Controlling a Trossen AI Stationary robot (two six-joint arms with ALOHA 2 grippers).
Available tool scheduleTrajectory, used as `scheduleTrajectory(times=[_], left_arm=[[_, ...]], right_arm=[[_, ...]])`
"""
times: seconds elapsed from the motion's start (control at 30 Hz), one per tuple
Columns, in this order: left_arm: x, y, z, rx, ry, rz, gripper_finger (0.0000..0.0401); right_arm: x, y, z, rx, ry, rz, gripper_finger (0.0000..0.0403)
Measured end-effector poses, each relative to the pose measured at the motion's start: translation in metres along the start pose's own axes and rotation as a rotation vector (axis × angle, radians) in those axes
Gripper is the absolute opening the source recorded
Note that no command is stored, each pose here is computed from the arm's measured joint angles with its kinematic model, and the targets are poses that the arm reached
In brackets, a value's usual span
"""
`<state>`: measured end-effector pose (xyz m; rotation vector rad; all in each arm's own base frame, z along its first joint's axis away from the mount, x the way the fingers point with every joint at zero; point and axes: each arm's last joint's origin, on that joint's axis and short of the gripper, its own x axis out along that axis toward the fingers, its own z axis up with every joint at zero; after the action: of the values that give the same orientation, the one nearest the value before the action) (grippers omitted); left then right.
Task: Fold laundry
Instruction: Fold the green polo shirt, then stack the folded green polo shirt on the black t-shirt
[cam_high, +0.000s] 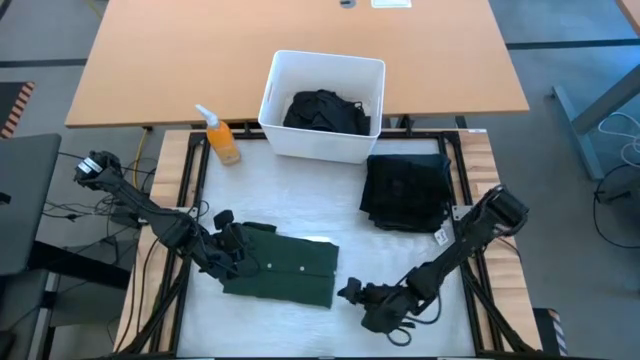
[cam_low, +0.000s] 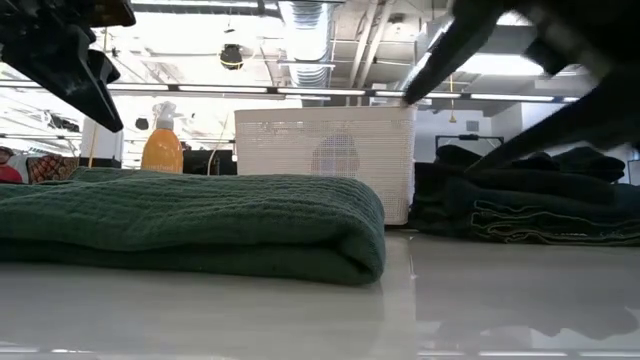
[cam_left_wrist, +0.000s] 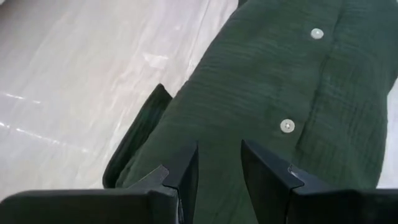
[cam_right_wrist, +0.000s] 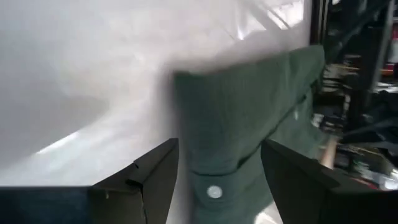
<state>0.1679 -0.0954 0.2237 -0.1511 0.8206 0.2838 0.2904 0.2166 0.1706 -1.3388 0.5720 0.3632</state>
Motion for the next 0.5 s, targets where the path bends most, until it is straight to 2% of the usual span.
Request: scheduleTrajectory(times=[0.2, 0.3, 0.5], left_arm=[[0.0, 0.0, 0.0, -0.003, -0.008, 0.003, 0.0112], [0.0, 0.0, 0.001, -0.003, -0.009, 0.003, 0.0112], [0.008, 0.003, -0.009, 0.003, -0.005, 0.016, 0.0112]], right_arm=[[0.034, 0.012, 0.001, -0.052, 0.1, -0.131, 0.0256], [0.045, 0.018, -0.002, -0.119, 0.12, -0.12, 0.0256], [0.054, 0.022, -0.006, -0.143, 0.13, -0.069, 0.0256]])
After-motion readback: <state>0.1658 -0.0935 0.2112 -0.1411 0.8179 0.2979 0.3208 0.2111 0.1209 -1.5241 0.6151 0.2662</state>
